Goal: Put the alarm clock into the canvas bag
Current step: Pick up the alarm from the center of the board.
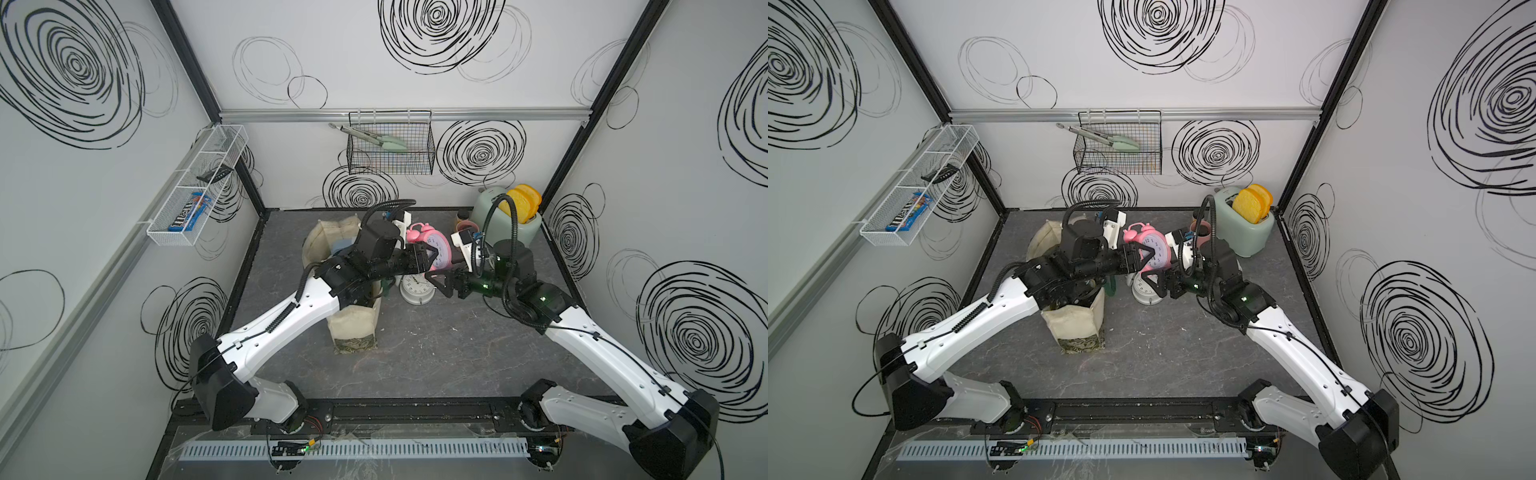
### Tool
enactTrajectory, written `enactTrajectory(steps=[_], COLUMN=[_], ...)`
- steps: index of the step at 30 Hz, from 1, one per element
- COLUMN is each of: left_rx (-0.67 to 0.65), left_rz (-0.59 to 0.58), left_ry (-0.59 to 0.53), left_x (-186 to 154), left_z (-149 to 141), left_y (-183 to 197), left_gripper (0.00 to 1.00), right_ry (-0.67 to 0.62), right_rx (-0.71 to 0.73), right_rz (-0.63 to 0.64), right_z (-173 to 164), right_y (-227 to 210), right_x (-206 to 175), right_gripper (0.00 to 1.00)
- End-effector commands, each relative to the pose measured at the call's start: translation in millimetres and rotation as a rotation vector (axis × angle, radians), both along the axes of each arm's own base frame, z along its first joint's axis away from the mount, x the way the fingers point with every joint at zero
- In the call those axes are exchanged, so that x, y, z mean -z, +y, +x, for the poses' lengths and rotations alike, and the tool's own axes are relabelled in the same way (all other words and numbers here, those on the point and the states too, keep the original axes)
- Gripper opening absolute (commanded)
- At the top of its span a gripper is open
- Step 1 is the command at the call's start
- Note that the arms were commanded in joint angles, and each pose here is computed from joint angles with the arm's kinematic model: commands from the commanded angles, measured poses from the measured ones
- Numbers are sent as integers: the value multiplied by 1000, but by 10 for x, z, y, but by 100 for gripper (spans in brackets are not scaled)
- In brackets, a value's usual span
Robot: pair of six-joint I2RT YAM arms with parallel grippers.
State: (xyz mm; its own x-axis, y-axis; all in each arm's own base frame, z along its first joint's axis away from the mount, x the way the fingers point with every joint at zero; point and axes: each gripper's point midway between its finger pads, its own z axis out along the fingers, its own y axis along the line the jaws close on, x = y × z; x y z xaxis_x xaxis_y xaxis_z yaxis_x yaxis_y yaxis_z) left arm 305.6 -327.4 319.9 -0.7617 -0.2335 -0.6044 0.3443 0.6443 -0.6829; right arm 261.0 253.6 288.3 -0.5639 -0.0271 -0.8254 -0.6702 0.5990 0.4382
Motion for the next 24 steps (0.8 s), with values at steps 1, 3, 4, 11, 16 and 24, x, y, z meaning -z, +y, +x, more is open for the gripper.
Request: enactTrajectory(steps=[1,3,4,11,16,24], left_rx=[-21,-37,-45,-176,-403,-500], left_rz=[-29,-20,-17,45,181,366], left_ry=[-18,-21,-27,-157,-244,-167], left_x=[-104,-117,-135,-533,-715,-436], left_z=[10,14,13,-16,-130,-324], left_y=[7,48,72,507,1294,1892], left_gripper=[51,46,45,38,38,37], right_ry=[-67,-69,-71,-101,-81,-1], right_rx=[-3,-6,-10,-23,-29,-124], right_rz=[43,42,43,33,-39,-87], right_z=[40,41,36,21,100,224], right_y=[68,84,97,178,353,963], right_x=[-262,-264,-268,-291,-118,223], right_gripper=[44,44,45,98,97,99])
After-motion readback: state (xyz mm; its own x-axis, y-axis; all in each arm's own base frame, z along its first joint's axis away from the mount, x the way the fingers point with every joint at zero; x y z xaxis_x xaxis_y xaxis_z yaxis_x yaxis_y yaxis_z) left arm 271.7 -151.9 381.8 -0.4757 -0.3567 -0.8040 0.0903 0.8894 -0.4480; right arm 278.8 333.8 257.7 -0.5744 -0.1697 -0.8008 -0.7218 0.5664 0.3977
